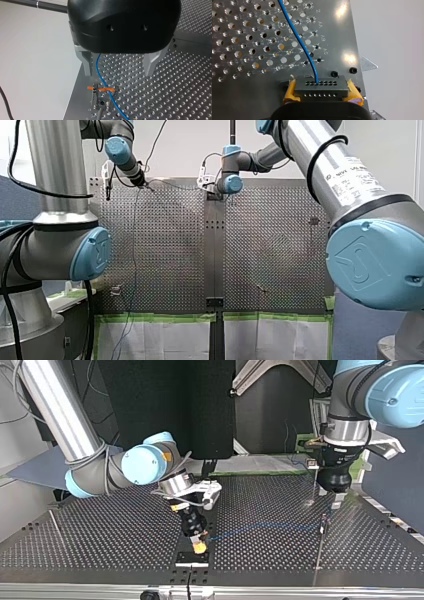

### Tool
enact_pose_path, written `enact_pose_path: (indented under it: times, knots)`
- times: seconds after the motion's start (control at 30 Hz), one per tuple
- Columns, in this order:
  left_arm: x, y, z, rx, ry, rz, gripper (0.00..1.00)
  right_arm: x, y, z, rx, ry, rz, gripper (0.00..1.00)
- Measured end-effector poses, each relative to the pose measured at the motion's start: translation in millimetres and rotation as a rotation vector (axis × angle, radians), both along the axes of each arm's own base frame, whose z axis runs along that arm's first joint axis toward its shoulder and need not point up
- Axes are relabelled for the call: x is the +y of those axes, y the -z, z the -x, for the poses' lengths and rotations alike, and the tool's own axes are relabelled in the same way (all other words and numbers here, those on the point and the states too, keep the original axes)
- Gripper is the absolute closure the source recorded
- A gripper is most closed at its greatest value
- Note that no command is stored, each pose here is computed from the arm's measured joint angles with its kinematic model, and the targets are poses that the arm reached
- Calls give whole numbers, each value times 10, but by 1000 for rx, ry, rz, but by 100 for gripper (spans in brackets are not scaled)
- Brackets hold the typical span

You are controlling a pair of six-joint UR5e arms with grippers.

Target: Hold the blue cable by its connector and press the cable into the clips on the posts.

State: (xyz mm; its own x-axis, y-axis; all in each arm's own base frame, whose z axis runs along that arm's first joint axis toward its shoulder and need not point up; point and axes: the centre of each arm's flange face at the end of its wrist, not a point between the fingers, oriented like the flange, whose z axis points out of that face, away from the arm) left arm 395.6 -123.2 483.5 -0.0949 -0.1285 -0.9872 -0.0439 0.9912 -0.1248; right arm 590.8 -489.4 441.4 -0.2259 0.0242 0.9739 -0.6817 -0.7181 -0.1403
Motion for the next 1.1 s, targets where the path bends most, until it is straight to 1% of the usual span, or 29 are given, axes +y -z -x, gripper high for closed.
enact_pose_path:
  times: [0.1,0.2,0.33,0.5,0.67,0.77,0.83,0.93,1.0,1.1]
  knots:
    - [-5,-4,3,-2,2,-1,0,1,2,-1,0,0,0,100]
    - [-15,-27,6,-14,12,-4,0,-7,1,8,4,3,1,100]
    - [-45,-64,-14,-44,40,1,0,-37,14,42,18,13,2,100]
    - [-96,-98,-56,-75,79,10,0,-62,20,67,24,20,2,100]
    - [-276,-164,-187,-114,156,29,0,-71,19,74,24,22,4,100]
    - [-392,-203,-272,-135,191,28,0,-80,20,82,24,24,4,100]
    - [-467,-226,-330,-145,201,26,0,-87,20,88,25,25,4,100]
    - [-573,-245,-407,-151,206,26,0,-93,21,94,25,27,3,100]
    - [-634,-230,-442,-144,207,27,0,-95,21,96,25,27,3,100]
    - [-728,-152,-475,-118,207,25,0,-102,22,102,25,28,3,100]
